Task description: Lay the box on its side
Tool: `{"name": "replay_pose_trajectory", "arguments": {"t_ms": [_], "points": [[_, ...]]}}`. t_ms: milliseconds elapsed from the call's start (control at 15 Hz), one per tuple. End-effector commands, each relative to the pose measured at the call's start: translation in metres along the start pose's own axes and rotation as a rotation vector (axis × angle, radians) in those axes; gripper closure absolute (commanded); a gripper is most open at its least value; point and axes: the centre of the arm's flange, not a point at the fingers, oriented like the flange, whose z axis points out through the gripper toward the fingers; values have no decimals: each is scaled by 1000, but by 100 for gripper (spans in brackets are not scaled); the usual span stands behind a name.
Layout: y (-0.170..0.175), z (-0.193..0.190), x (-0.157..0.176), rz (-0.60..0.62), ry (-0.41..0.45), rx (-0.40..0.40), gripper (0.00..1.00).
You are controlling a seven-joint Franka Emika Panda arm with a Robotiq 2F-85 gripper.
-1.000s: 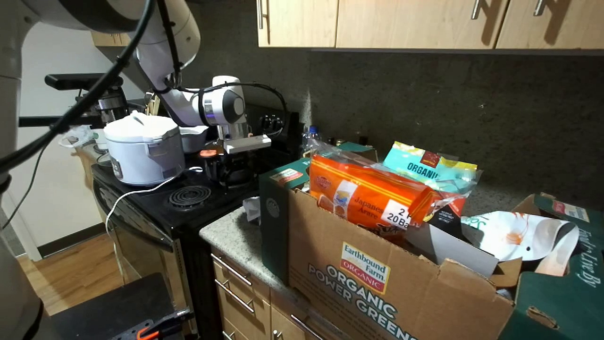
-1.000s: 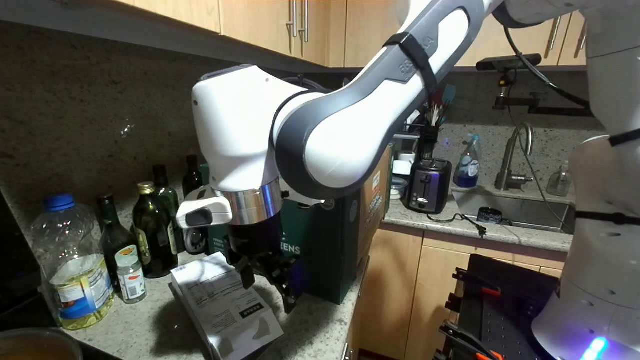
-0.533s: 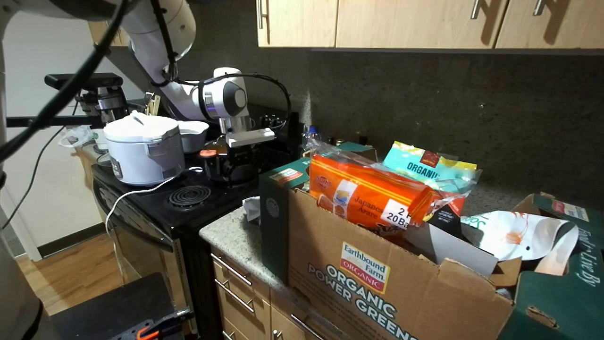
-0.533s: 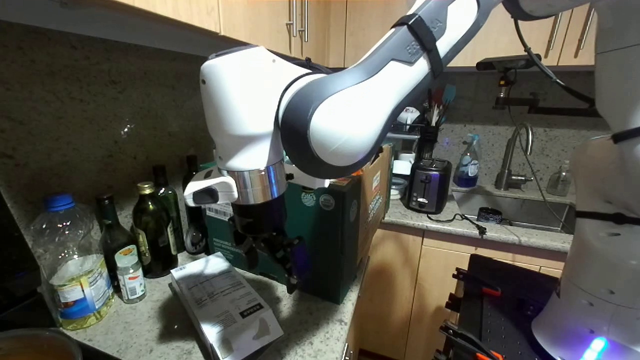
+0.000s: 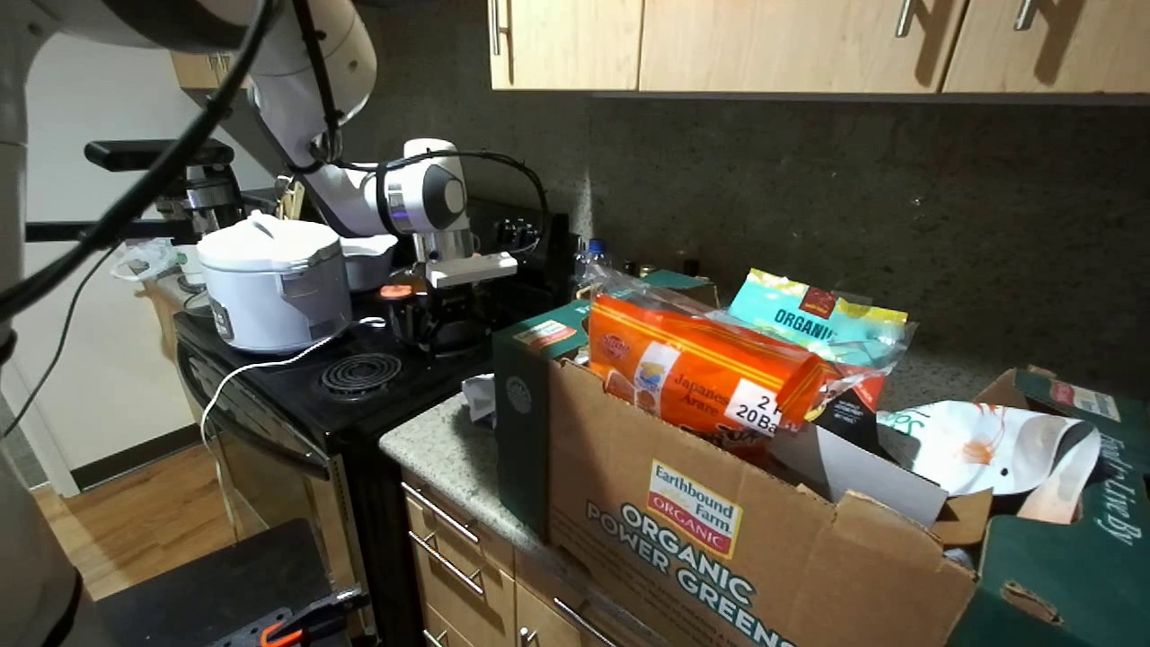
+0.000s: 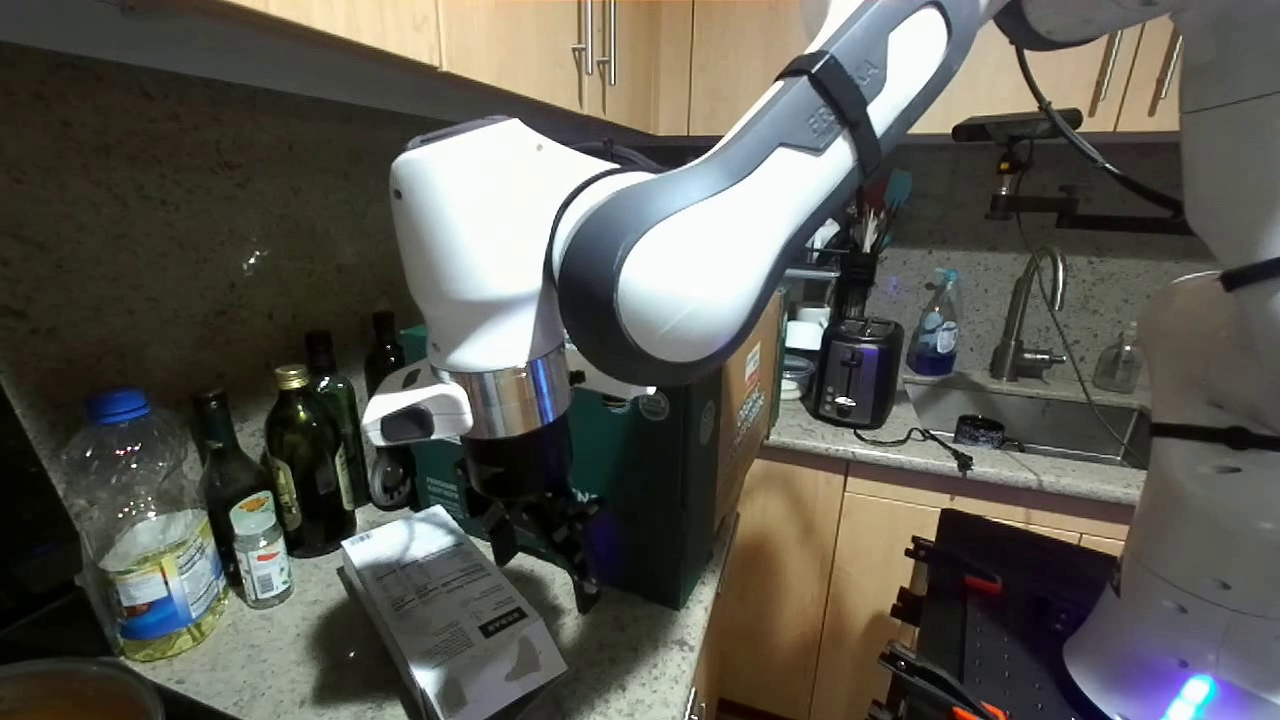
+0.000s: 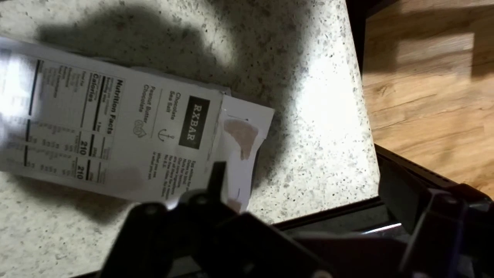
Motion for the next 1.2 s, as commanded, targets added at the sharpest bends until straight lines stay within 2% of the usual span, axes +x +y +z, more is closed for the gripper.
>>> {"name": "replay_pose_trajectory", "arguments": {"t_ms": [0, 67, 133, 267, 600, 867, 1133], "points": [[-5, 14, 25, -67, -3, -1, 0], [-9, 19, 31, -81, -5, 0, 1], [-12, 24, 36, -96, -8, 2, 25], [-21, 33, 47, -122, -20, 4, 29], [-25, 64, 60, -186, -45, -12, 67], [-16, 90, 69, -198, -20, -34, 98], [-6, 111, 81, -204, 17, -53, 100]]}}
